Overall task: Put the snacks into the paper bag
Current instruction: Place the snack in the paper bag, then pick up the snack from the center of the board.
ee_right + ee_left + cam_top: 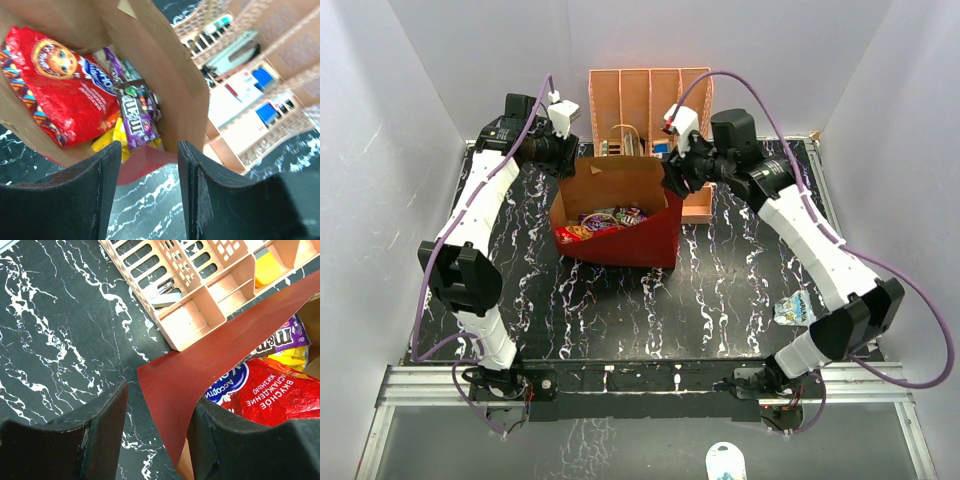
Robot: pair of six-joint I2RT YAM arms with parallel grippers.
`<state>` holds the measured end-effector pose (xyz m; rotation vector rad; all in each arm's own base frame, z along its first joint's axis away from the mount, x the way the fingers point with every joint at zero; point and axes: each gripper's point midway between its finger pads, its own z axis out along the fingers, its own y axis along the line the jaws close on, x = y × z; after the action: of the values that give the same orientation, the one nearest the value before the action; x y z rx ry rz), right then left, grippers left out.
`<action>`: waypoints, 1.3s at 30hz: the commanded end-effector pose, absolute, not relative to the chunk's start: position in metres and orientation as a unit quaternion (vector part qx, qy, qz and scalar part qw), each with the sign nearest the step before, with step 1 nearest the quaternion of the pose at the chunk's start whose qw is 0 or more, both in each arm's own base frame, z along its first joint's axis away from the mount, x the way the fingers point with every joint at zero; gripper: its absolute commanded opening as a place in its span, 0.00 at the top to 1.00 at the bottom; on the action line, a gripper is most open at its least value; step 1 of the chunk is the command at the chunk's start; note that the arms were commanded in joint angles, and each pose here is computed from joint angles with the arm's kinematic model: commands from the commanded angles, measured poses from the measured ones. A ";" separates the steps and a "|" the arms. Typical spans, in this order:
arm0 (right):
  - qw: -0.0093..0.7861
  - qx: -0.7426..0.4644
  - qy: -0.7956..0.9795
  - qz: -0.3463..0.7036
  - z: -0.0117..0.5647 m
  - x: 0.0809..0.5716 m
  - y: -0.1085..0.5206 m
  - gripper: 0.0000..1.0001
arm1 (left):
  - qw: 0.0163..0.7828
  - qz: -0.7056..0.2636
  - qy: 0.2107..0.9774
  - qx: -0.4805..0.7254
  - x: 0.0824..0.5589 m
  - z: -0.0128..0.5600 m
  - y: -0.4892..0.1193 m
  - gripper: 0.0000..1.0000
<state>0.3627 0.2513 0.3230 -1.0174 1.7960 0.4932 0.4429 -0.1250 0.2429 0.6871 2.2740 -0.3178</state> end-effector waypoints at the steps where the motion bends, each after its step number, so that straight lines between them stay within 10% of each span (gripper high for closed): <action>1: 0.530 -0.384 0.741 0.147 0.349 0.359 0.214 0.48 | 0.403 -0.126 0.866 0.268 0.435 0.278 -0.124 0.54; 17: 0.331 -0.207 0.915 -0.098 0.203 0.299 -0.002 0.43 | 0.393 -0.128 0.871 0.265 0.441 0.266 -0.126 0.54; 39: 0.165 -0.152 0.974 -0.015 0.052 0.195 -0.086 0.13 | 0.369 -0.120 0.884 0.261 0.444 0.245 -0.122 0.54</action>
<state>0.1883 -0.0853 0.0605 -0.3843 2.8254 -0.0839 0.4450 -0.1247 0.2387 0.6780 2.2827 -0.3155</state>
